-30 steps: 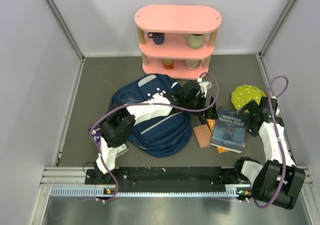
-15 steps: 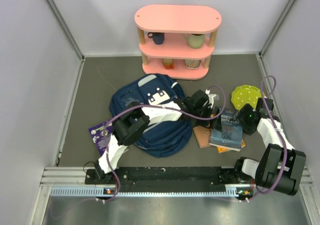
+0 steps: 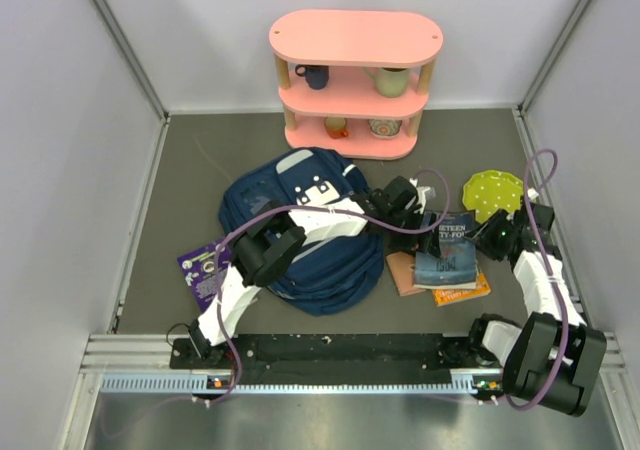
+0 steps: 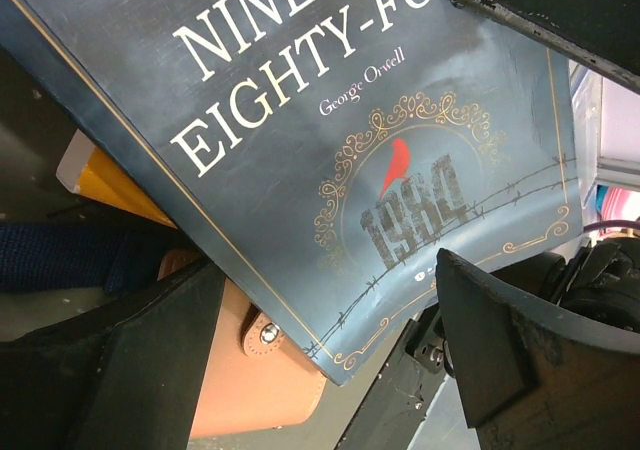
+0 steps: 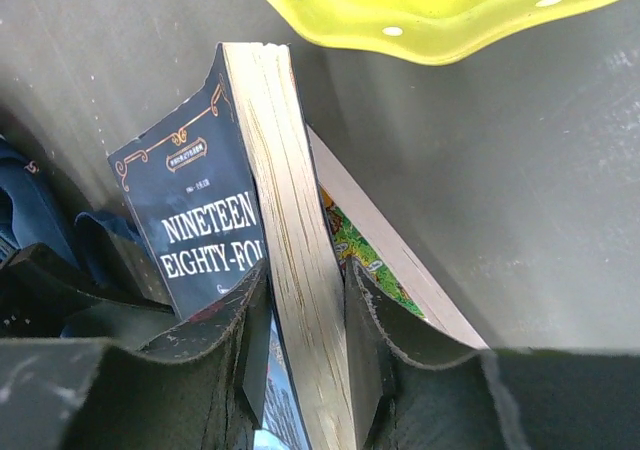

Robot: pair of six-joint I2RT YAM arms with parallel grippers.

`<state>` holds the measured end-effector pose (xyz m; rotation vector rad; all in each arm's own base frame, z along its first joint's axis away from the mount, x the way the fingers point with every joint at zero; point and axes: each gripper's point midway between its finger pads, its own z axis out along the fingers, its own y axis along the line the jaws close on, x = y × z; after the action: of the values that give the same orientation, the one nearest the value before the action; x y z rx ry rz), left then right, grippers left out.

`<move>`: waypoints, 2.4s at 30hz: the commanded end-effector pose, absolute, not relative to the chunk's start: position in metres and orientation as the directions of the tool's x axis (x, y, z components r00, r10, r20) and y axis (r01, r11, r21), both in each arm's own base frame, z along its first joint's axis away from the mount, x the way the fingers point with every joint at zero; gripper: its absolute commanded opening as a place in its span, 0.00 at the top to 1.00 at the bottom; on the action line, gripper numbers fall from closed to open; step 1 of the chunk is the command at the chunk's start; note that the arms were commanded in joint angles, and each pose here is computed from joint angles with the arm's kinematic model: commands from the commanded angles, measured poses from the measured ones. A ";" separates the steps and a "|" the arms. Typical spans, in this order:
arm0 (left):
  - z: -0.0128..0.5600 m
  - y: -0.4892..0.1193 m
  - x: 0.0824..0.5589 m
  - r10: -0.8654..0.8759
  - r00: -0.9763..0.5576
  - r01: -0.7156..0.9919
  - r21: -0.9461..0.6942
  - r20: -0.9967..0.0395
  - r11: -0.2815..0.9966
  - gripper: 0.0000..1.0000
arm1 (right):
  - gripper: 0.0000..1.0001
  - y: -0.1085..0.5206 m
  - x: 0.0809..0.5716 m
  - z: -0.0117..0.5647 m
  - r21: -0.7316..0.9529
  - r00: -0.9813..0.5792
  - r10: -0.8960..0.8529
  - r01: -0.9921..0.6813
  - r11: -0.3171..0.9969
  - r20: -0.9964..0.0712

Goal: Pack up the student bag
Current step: Pick up the book from the center of the board.

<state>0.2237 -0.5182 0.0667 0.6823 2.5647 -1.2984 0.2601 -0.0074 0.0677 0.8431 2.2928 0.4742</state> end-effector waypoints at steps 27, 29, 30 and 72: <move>0.161 -0.529 0.248 0.186 -0.797 0.597 -0.703 -0.575 0.386 0.56 | 0.75 0.063 0.247 0.043 0.673 -0.785 0.589 0.331 0.661 -0.193; 0.167 -0.529 0.250 0.176 -0.793 0.602 -0.704 -0.583 0.377 0.53 | 0.75 0.064 0.247 0.043 0.676 -0.787 0.585 0.326 0.661 -0.193; 0.168 -0.528 0.252 0.172 -0.795 0.599 -0.707 -0.582 0.376 0.52 | 0.75 0.066 0.248 0.044 0.679 -0.792 0.579 0.317 0.663 -0.195; 0.202 -0.537 0.267 -0.046 -0.850 0.513 -0.845 -0.525 0.150 0.53 | 0.70 0.093 0.235 0.040 0.733 -0.853 0.509 0.270 0.624 -0.119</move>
<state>0.2606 -0.4888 0.0751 0.2825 2.5273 -1.4643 0.2953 0.0253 0.0478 0.6508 2.3325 0.6803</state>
